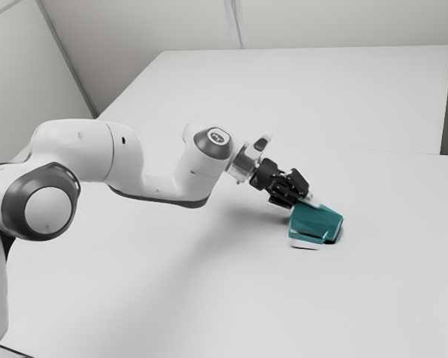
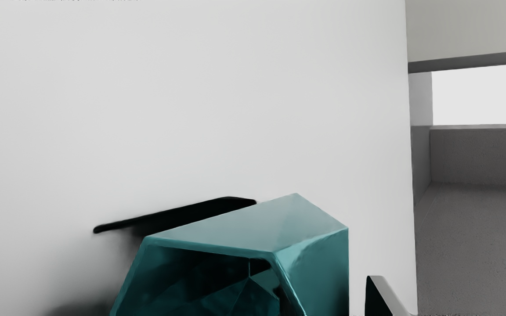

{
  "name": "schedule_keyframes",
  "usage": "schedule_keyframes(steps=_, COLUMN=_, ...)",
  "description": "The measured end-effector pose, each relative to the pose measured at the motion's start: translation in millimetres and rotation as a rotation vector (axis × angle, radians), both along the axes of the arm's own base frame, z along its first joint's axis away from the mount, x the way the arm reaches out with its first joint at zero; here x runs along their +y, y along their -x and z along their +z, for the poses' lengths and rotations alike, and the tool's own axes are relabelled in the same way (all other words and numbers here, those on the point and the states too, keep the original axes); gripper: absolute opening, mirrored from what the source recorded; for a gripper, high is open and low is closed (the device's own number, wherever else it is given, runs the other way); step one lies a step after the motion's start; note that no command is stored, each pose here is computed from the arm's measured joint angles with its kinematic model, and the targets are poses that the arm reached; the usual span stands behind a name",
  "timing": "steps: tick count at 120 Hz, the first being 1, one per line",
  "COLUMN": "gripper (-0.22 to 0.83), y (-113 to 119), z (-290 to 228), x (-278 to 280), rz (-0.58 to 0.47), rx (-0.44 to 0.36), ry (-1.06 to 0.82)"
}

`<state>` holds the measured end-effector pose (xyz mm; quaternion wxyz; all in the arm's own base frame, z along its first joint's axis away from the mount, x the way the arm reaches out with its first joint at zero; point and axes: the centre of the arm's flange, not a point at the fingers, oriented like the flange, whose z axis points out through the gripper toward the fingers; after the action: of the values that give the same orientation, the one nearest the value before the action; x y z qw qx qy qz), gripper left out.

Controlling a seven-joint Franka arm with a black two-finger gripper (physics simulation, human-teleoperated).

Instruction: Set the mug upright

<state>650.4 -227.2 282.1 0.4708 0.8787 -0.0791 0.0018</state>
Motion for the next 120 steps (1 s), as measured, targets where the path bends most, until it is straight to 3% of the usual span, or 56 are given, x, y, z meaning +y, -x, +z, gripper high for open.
schedule_keyframes(steps=20, gripper=-0.10, y=2, z=7, x=-6, rz=-0.023, rx=-0.024, ry=0.016)
schedule_keyframes(steps=39, gripper=-0.13, y=3, z=17, x=-10, rz=-0.044, rx=-0.056, ry=0.030)
schedule_keyframes(steps=61, gripper=-0.14, y=9, z=74, x=-2, rz=-0.066, rx=-0.167, ry=-0.018)
schedule_keyframes(steps=93, gripper=-0.13, y=37, z=136, x=56, rz=-0.165, rx=-0.324, ry=-0.463)
schedule_keyframes(steps=120, gripper=-0.14, y=58, z=149, x=109, rz=-0.187, rx=-0.304, ry=-0.833)
